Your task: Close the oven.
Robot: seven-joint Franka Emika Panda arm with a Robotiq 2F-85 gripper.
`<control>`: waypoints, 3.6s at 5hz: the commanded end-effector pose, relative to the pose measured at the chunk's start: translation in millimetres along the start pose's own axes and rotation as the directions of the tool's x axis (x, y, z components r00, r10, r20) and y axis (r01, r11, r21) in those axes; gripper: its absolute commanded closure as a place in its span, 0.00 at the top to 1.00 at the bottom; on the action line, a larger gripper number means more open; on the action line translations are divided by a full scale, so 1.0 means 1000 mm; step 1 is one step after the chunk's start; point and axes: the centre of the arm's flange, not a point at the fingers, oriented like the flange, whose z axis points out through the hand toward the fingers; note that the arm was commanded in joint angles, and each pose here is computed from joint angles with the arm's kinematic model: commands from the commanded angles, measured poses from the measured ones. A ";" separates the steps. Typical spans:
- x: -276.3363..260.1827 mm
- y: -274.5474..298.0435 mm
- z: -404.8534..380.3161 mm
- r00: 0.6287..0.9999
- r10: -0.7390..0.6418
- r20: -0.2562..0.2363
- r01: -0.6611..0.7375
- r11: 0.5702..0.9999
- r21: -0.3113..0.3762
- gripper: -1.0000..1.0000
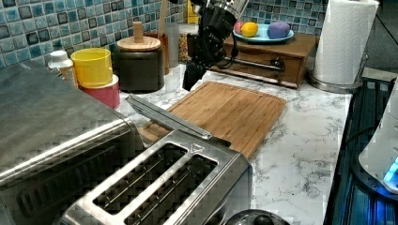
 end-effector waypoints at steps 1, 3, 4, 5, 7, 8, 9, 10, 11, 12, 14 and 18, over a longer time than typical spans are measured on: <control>0.008 0.012 0.044 0.991 -0.095 -0.095 0.097 0.995 0.012 0.00; 0.010 -0.004 0.051 0.982 -0.174 -0.074 0.183 0.972 0.149 0.00; 0.008 -0.011 0.052 0.973 -0.225 -0.058 0.232 0.956 0.179 0.00; 0.003 -0.015 0.055 0.968 -0.238 -0.079 0.248 0.952 0.180 0.00; 0.017 -0.019 0.104 0.975 -0.217 -0.037 0.220 0.959 0.180 0.00; 0.018 -0.026 0.103 0.978 -0.197 -0.063 0.206 0.956 0.211 0.00; 0.023 -0.041 0.096 0.978 -0.199 -0.066 0.209 0.944 0.253 0.00; 0.014 -0.057 0.095 0.974 -0.208 -0.089 0.224 0.942 0.249 0.00; 0.009 -0.078 0.084 0.971 -0.229 -0.076 0.241 0.929 0.282 0.00; -0.004 -0.117 0.064 0.960 -0.254 -0.120 0.278 0.919 0.279 0.00; -0.016 -0.185 0.038 0.949 -0.291 -0.126 0.313 0.922 0.227 0.00; 0.001 -0.300 0.026 0.971 -0.227 -0.074 0.208 0.956 -0.207 0.00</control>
